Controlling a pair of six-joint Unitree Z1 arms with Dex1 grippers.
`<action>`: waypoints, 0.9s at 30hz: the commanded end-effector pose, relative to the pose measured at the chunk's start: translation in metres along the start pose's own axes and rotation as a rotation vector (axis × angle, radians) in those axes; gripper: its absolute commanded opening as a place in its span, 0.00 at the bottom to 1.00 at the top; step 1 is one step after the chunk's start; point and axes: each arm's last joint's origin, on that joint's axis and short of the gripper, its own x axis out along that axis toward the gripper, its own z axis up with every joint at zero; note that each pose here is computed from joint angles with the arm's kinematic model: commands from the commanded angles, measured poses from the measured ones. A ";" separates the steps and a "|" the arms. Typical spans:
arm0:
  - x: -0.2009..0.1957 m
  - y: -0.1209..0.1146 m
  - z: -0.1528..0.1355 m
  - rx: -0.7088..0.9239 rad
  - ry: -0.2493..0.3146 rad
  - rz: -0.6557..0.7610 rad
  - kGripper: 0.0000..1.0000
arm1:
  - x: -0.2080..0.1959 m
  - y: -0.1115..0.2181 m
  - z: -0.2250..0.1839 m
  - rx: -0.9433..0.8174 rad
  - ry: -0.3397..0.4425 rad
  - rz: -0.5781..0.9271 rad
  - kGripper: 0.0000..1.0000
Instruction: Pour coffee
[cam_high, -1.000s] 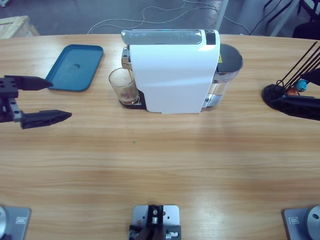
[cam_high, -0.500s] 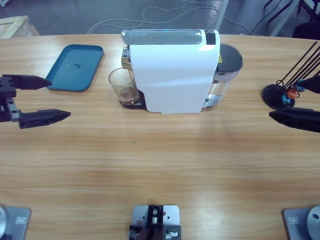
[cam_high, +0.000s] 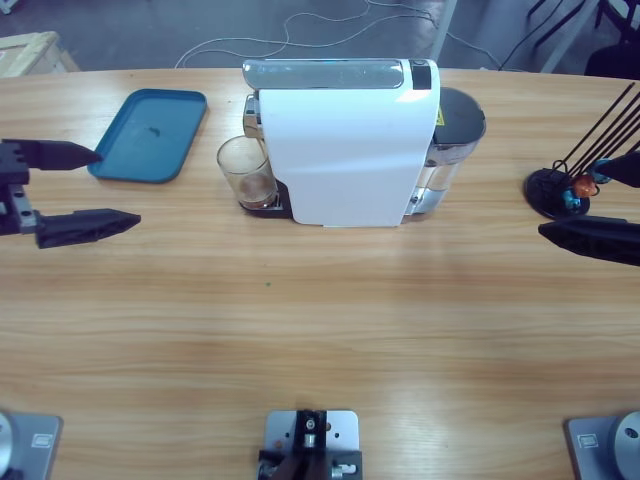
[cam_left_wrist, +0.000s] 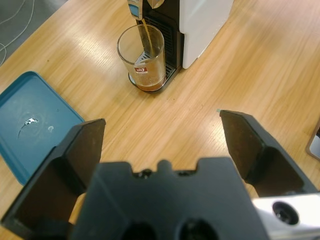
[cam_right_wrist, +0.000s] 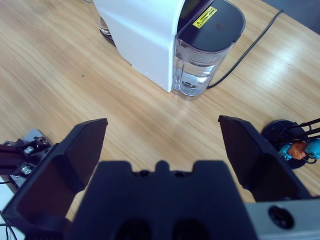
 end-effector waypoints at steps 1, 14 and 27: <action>0.008 0.000 -0.001 -0.015 0.017 -0.020 1.00 | 0.006 0.002 -0.006 -0.019 0.028 0.023 1.00; 0.004 -0.001 -0.001 -0.011 0.005 -0.016 1.00 | 0.007 0.003 -0.004 -0.027 0.015 0.035 1.00; 0.002 -0.002 0.000 -0.009 -0.003 -0.012 1.00 | 0.004 0.003 -0.007 -0.029 0.005 0.038 1.00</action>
